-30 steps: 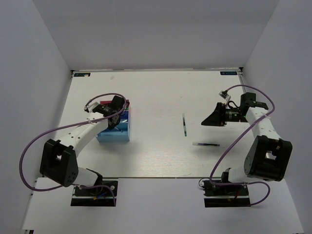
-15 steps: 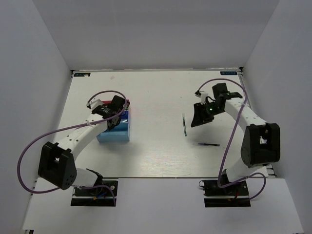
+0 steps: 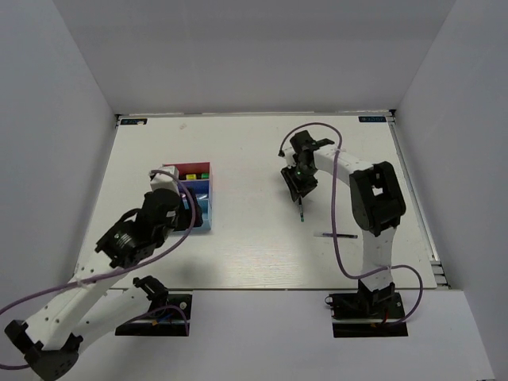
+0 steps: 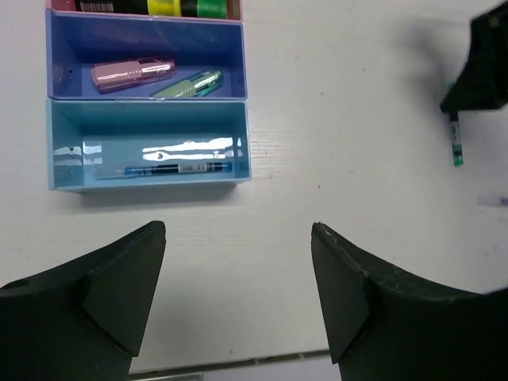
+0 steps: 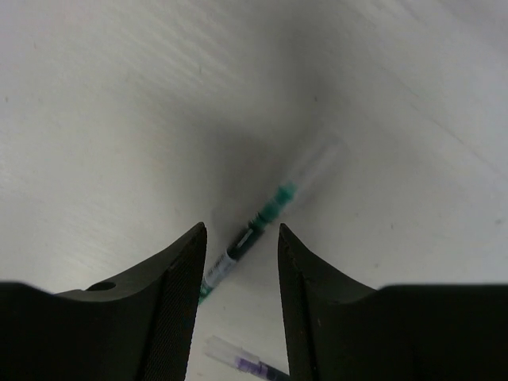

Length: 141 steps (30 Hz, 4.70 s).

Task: Sort the stationery into containers
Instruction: Pick up the pen from the center of the board, then place the pen in the storage box, then pick up the pen from the center of the board.

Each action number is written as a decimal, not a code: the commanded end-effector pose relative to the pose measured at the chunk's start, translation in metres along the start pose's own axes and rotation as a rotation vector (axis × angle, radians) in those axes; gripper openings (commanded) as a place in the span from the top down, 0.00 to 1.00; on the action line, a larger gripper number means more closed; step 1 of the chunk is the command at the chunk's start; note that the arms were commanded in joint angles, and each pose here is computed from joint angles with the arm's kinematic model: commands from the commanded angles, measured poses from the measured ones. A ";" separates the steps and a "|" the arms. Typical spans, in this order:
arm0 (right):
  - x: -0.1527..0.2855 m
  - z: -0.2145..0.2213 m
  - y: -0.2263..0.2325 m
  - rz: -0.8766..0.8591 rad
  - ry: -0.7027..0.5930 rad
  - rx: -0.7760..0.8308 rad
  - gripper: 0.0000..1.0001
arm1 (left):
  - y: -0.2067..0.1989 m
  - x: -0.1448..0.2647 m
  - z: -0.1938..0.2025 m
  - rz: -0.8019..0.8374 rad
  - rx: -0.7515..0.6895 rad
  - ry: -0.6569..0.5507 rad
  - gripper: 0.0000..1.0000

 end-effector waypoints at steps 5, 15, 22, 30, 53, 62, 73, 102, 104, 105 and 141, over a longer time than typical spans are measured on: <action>-0.011 -0.015 -0.004 0.139 0.038 -0.007 0.55 | 0.021 0.028 0.032 0.056 -0.124 0.096 0.16; -0.034 0.027 0.000 0.131 0.145 -0.043 0.68 | 0.024 0.032 0.040 0.081 -0.110 0.097 0.16; -0.047 0.057 0.014 0.043 0.221 -0.061 1.00 | 0.020 0.034 0.039 0.104 -0.104 0.101 0.16; -0.003 0.011 0.059 -0.144 0.015 0.207 1.00 | 0.000 0.051 0.014 0.194 -0.111 0.063 0.16; 0.108 -0.144 0.317 -0.866 -0.546 0.749 1.00 | -0.097 0.120 -0.036 0.768 -0.215 -0.006 0.16; 0.110 -0.180 0.355 -1.100 -0.711 0.792 1.00 | -0.101 0.122 -0.031 0.806 -0.207 0.004 0.16; 0.054 -0.180 0.358 -0.990 -0.739 0.909 1.00 | -0.095 0.113 -0.015 0.797 -0.205 0.024 0.16; 0.102 -0.050 0.129 -0.161 -0.272 0.753 0.77 | -0.105 0.068 0.036 0.777 -0.371 0.340 0.42; 0.114 -0.002 0.098 -0.131 -0.184 0.756 0.60 | -0.100 0.060 0.050 0.770 -0.385 0.368 0.27; 0.103 0.023 0.087 -0.127 -0.126 0.782 0.58 | -0.101 0.058 0.051 0.775 -0.390 0.357 0.24; 0.030 0.152 -0.012 -0.040 0.116 0.854 0.49 | -0.084 0.067 0.062 0.756 -0.379 0.350 0.23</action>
Point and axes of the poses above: each gripper's point midway between its finger pads, its own x axis back along the fingers, its own y axis along the line the jaws close on, z = x × y, the point moved 1 cm from there along x, back along the fingers, and after that the axes turned 3 degrees about x, right-handed, at the moved point
